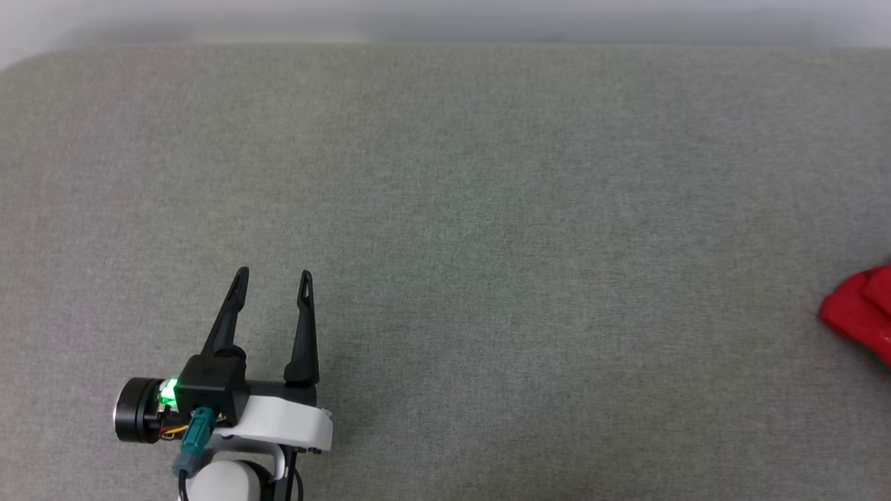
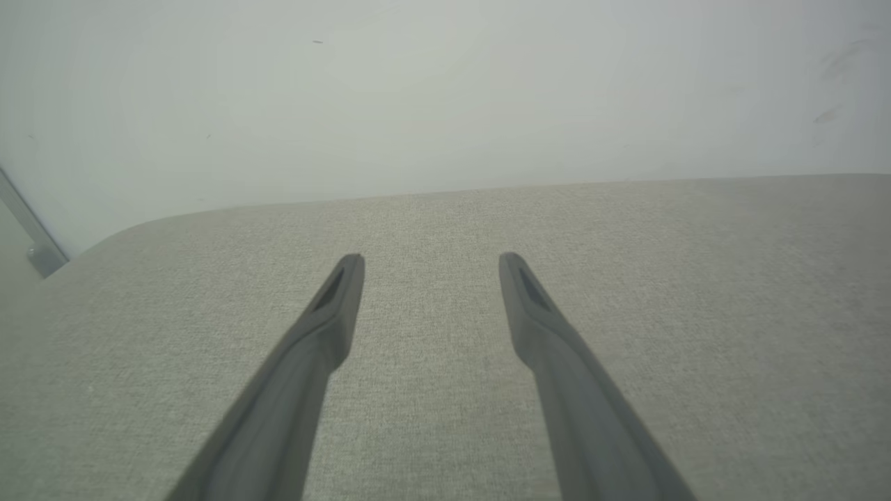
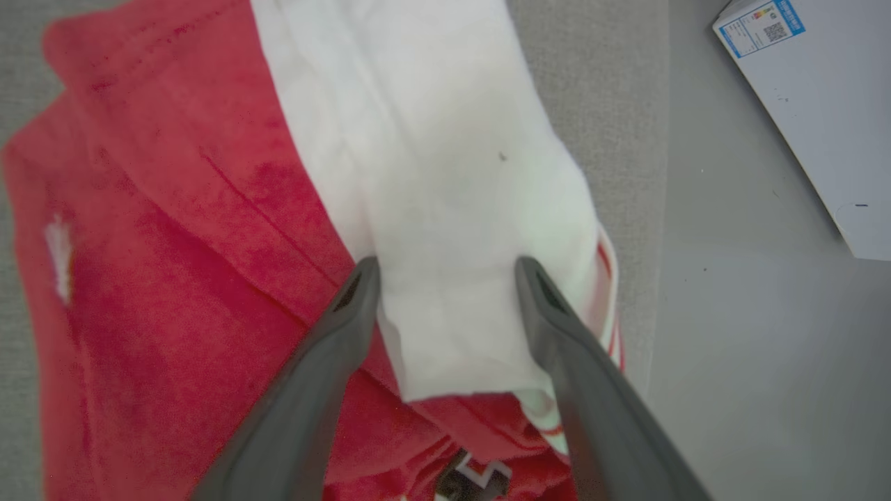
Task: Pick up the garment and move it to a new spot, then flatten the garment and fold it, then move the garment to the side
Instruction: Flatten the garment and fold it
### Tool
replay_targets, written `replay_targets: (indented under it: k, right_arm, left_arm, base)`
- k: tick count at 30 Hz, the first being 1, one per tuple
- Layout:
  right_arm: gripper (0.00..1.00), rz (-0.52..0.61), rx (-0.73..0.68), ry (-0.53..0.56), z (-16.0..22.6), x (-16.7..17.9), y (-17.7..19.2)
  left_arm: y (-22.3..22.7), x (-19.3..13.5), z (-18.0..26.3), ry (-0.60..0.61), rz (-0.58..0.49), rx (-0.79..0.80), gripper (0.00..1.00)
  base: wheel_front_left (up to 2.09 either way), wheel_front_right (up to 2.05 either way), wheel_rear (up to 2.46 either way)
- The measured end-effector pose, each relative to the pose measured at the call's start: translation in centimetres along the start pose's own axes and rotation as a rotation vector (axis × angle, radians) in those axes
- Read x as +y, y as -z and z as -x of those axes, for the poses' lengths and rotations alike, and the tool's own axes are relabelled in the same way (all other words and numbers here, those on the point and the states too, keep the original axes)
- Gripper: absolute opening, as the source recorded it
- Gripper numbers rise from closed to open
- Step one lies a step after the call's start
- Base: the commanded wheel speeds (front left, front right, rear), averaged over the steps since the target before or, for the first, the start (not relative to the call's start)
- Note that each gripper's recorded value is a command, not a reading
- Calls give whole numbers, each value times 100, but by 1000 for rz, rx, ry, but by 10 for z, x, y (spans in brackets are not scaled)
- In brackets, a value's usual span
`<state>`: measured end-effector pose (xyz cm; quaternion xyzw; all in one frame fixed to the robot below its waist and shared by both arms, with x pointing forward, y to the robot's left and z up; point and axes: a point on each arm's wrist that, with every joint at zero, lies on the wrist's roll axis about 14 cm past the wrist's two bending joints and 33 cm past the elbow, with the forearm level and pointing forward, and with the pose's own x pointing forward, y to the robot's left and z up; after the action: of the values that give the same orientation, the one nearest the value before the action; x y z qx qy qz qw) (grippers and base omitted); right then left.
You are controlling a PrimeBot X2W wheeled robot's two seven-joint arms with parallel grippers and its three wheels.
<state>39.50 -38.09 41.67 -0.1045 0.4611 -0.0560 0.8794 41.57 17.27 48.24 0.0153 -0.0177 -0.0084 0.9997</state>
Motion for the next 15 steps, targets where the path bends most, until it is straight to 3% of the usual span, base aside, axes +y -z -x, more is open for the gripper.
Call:
replay_targets:
  k: [8,14,15]
  right_arm:
    - [100,30,197,-12,-41,16,36]
    - [100,-2,242,-22,-51,19,46]
    - [46,-2,240,-23,-51,20,47]
  left_arm:
    - [15,5,-6,-14,-7,36,100]
    - [18,9,-7,-28,-12,42,100]
    - [18,9,-8,-29,-12,42,100]
  base:
    - [0,0,0]
    - [0,0,0]
    - [0,0,0]
